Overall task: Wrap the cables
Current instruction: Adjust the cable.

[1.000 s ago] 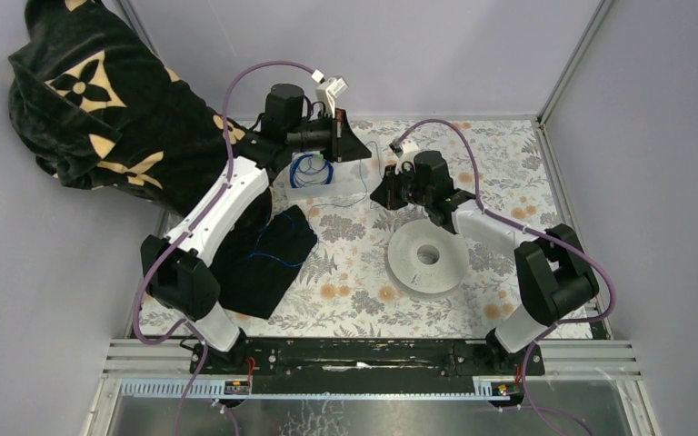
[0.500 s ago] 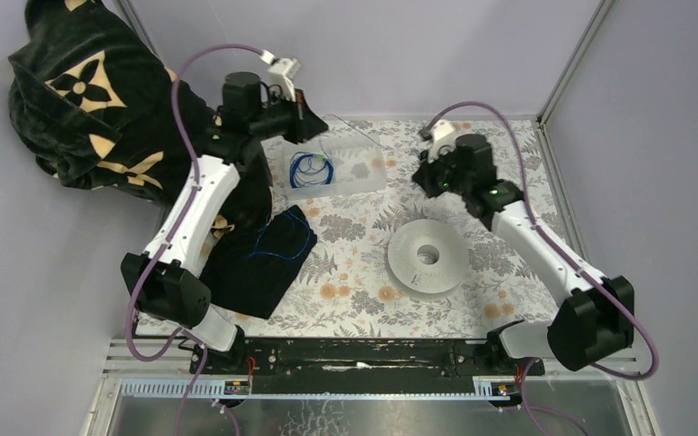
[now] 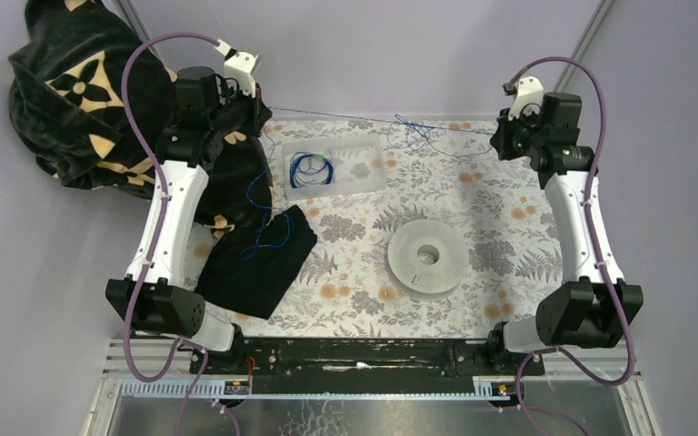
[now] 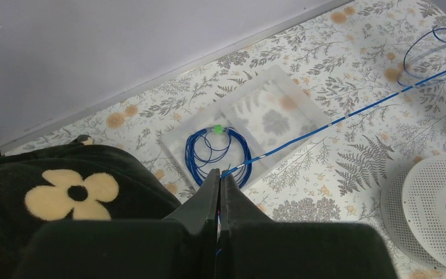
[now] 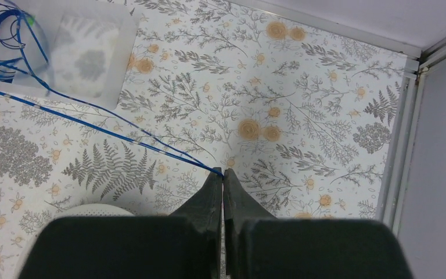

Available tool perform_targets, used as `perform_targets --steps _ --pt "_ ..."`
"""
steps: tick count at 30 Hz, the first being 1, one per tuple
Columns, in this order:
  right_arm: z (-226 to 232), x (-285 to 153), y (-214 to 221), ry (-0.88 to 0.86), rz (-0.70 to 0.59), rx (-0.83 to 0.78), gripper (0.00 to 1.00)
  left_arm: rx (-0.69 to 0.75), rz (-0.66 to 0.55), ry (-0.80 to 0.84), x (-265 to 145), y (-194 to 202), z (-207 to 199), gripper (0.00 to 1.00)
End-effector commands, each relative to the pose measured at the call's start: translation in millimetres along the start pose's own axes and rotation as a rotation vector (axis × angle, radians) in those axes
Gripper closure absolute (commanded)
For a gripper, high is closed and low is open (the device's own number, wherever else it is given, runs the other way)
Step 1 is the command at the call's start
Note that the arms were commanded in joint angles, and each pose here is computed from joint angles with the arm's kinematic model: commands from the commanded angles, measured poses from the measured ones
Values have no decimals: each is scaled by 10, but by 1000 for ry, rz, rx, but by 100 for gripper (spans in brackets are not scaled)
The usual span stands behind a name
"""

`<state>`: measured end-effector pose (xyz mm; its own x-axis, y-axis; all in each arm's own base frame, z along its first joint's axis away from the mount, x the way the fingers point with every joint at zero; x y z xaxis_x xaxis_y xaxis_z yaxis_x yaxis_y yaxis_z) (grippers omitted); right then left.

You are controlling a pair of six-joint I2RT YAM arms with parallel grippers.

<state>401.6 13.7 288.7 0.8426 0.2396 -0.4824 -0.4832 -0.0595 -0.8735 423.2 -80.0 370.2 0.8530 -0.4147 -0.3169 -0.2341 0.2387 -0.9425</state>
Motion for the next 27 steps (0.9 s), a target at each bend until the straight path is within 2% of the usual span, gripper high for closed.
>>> perform_targets --steps 1,6,10,13,16,20,25,27 --pt "-669 -103 -77 177 13 25 100 110 -36 -210 -278 -196 463 100" --pt "-1203 -184 -93 312 15 36 100 121 -34 -264 -337 -167 655 100" --pt "-1478 -282 -107 451 20 -88 100 128 -43 -278 -361 -163 721 100" --pt "-1377 -335 -145 399 -1 -193 100 118 -71 -167 -315 -166 531 100" --pt "-1293 -356 -171 361 -27 -215 96 73 -115 -19 -294 -242 263 100" --pt "-1611 -344 -117 519 31 -194 93 4 -182 121 -392 -472 -4 100" --pt "-1964 -293 31 686 115 -205 91 -91 -266 436 -644 -740 -542 100" --pt "-2052 -278 72 730 127 -221 89 -125 -283 507 -722 -806 -653 100"
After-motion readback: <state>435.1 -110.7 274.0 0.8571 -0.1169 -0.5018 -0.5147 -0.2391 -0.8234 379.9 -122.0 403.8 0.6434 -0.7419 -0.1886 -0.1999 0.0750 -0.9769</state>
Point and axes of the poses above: each gripper's point midway between its finger pads, its own x axis out along the fingers, its own z axis along the line the jaws close on, y = z × x, the point moved 1 cm from there along -x, back along the fingers, and after that the axes turned 7 degrees about x, right-handed, at the moved point
